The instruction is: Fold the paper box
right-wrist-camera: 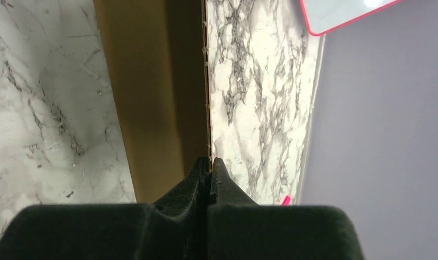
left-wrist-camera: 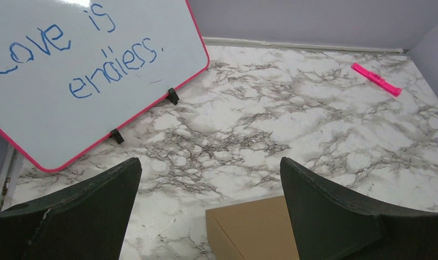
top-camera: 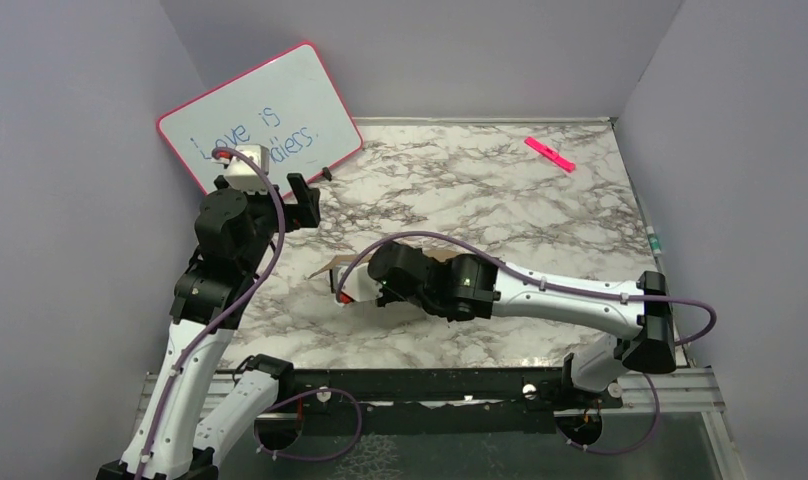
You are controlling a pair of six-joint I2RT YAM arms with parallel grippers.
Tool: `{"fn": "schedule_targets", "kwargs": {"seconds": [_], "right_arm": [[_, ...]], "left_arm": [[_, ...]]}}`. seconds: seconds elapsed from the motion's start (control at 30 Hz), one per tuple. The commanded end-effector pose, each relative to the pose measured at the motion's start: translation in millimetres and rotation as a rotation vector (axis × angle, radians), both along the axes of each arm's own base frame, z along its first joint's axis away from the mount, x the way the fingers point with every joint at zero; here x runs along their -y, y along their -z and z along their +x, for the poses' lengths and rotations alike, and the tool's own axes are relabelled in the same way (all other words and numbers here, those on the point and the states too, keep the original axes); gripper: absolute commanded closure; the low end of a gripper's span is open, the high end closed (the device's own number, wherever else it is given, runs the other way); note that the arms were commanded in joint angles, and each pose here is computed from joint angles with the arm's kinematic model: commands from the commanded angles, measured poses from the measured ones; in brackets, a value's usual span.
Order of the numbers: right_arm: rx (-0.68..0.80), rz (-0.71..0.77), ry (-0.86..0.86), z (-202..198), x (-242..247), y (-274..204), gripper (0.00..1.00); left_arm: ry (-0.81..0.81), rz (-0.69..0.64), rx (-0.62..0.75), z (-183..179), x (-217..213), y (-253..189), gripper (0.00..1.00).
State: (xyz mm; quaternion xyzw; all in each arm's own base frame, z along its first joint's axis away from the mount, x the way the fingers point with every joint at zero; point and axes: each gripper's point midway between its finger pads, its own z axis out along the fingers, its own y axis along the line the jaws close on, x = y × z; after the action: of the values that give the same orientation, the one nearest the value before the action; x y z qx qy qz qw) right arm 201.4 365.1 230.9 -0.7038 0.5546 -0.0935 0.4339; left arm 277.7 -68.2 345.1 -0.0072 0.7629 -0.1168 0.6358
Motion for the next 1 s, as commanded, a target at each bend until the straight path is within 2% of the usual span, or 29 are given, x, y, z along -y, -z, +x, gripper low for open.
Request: {"fn": "schedule_targets", "kwargs": {"seconds": [0.0,0.13,0.43,0.63,0.73,0.87,0.97], "right_arm": [[-0.125,-0.049,-0.017,-1,16,-4,0.99],[-0.223,-0.023,-0.026,15,16,-7,0.99],[-0.257,-0.009,0.009,68,24,9,0.97],[-0.274,0.001,0.038,81,22,8,0.82],[-0.265,0.059,0.055,85,15,-4,0.74],[-0.249,0.186,0.064,85,5,-32,0.53],[-0.218,0.296,0.113,86,10,-58,0.4]], "left_arm": [[0.037,0.039,-0.027,-8,2,5,0.01],[0.06,0.051,-0.057,-10,5,14,0.01],[0.096,0.081,-0.127,-7,11,40,0.01],[0.139,0.097,-0.163,-4,18,52,0.01],[0.173,0.093,-0.174,-5,24,55,0.01],[0.195,0.098,-0.181,-6,27,57,0.01],[0.197,0.105,-0.188,-8,26,57,0.01]]}}
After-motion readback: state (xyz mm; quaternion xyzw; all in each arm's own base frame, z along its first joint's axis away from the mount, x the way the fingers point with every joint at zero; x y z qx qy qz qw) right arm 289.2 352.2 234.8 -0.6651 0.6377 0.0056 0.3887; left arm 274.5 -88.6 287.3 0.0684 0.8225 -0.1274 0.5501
